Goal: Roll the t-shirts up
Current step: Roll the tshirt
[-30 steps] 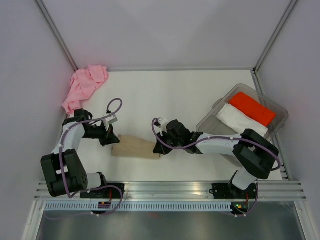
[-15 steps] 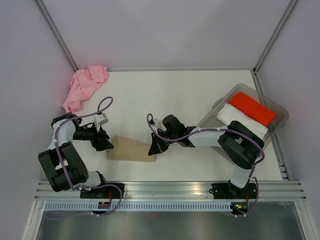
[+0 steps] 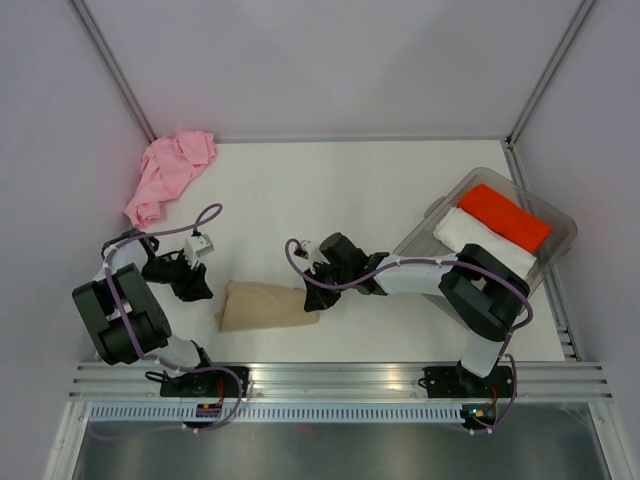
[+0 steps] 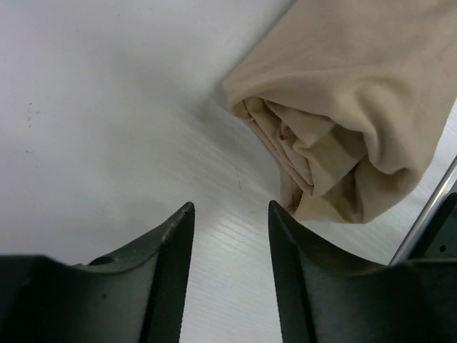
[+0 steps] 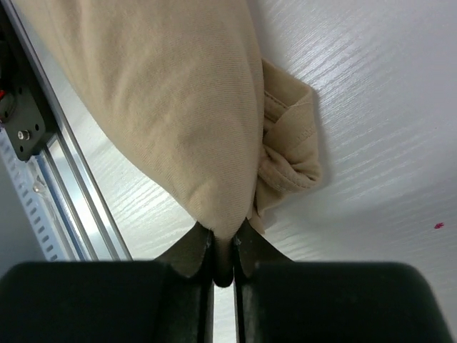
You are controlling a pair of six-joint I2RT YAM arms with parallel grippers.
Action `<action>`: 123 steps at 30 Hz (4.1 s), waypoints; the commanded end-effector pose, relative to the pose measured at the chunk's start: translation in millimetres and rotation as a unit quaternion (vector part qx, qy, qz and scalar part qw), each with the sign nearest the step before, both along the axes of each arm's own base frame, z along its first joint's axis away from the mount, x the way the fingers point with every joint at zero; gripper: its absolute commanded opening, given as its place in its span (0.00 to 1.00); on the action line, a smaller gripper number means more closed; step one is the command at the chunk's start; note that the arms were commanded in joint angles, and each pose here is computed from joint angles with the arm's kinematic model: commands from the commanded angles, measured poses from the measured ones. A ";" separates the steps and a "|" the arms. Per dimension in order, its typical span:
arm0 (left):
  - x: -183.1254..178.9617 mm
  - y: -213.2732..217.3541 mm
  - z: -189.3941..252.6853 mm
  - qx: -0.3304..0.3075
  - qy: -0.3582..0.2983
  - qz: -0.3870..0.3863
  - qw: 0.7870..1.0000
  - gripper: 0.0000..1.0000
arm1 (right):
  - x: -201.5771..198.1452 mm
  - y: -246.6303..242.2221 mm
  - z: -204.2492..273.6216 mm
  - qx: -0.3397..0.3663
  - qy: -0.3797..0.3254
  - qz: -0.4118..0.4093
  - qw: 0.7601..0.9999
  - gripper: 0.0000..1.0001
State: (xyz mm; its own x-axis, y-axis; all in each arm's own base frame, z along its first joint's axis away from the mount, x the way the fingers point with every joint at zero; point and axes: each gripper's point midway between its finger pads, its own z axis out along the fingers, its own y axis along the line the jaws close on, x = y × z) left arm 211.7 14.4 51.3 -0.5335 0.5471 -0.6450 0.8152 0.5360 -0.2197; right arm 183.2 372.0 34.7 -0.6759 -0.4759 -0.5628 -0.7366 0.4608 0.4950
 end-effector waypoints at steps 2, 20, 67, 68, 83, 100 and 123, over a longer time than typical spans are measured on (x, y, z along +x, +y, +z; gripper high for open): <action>4.5 -3.4 -0.9 -0.017 0.028 0.037 0.999 0.55 | -2.0 -4.2 -2.2 -0.031 -0.045 0.017 0.998 0.18; 11.2 -30.5 46.9 -0.079 -0.019 0.032 0.996 0.70 | 11.5 2.3 20.2 -0.021 -0.096 0.035 0.995 0.56; 139.2 -79.6 135.8 -0.023 -0.207 -0.022 0.978 0.02 | 127.2 -19.7 111.8 -0.021 -0.265 -0.142 0.954 0.00; 149.7 -83.8 145.1 -0.023 -0.221 -0.018 0.975 0.02 | 138.7 -26.6 122.7 -0.028 -0.281 -0.162 0.946 0.00; 135.2 -133.8 69.9 -0.036 -0.235 -0.127 0.963 0.02 | 147.4 -101.3 71.1 -0.096 -0.276 -0.283 0.914 0.00; 63.9 -90.9 20.4 0.000 -0.147 -0.144 0.979 0.02 | 49.8 -64.0 -5.1 -0.094 -0.124 -0.187 0.970 0.02; 12.1 -49.5 11.0 -0.012 0.054 -0.097 0.994 0.18 | -21.4 2.9 -11.7 -0.005 0.072 -0.038 0.997 0.16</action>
